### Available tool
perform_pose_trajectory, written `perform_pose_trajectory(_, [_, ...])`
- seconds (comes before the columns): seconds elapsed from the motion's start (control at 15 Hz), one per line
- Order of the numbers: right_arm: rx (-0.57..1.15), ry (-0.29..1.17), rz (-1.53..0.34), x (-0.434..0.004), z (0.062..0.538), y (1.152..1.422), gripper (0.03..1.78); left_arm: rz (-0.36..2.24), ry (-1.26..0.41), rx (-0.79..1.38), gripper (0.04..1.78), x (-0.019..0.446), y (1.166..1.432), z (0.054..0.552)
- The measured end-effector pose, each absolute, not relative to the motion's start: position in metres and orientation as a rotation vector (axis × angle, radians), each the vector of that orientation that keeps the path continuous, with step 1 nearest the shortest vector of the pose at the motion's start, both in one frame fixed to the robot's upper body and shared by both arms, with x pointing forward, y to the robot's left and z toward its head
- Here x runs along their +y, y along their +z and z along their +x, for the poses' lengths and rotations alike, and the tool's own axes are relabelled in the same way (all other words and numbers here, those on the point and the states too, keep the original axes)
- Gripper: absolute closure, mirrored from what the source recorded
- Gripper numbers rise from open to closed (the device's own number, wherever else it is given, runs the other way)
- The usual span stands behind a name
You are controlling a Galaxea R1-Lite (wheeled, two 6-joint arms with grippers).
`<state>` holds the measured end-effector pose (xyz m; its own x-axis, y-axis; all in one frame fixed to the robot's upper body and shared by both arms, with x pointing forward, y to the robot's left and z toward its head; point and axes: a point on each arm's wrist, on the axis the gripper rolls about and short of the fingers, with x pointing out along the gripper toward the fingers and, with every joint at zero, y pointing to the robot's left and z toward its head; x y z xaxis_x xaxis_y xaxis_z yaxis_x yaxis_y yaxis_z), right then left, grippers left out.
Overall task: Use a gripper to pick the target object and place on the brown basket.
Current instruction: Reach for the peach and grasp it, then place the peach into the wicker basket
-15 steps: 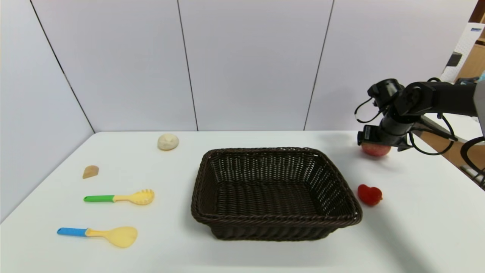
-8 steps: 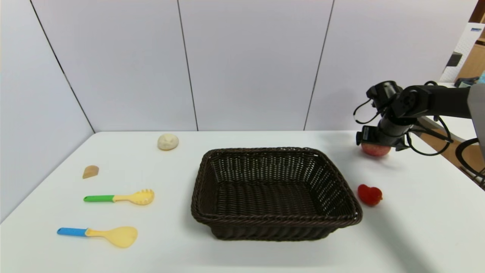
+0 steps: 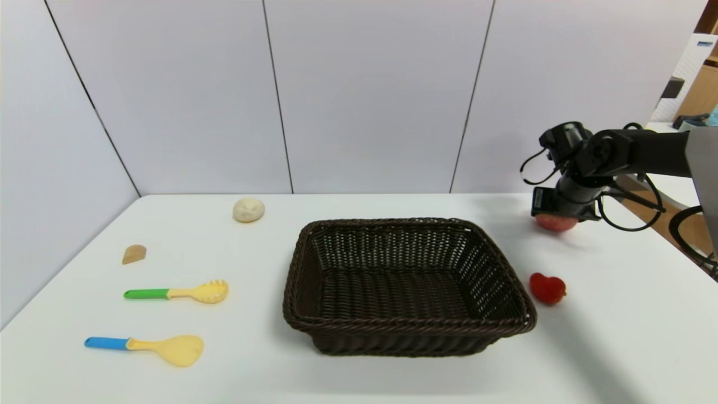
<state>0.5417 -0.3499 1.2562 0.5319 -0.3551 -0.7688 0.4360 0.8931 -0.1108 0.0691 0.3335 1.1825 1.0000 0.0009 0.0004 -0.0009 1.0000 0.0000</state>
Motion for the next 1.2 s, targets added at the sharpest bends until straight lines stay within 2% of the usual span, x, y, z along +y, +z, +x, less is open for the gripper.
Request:
perform_pose_trajectory(0.67, [0.879, -0.471, 0.094, -0.35, 0.542, 1.259, 0.64, 0.0, 0.0, 0.0, 0.13, 0.334, 1.182, 0.069])
perform_pose_trajectory(1.0, [0.804, -0.454, 0.082, -0.349, 0.54, 1.279, 0.65, 0.0, 0.001, -0.001, 0.13, 0.333, 1.182, 0.069])
perform_pose_trajectory(1.2, [0.765, -0.434, 0.057, -0.349, 0.531, 1.299, 0.65, 0.0, 0.001, 0.0, 0.13, 0.333, 1.182, 0.069])
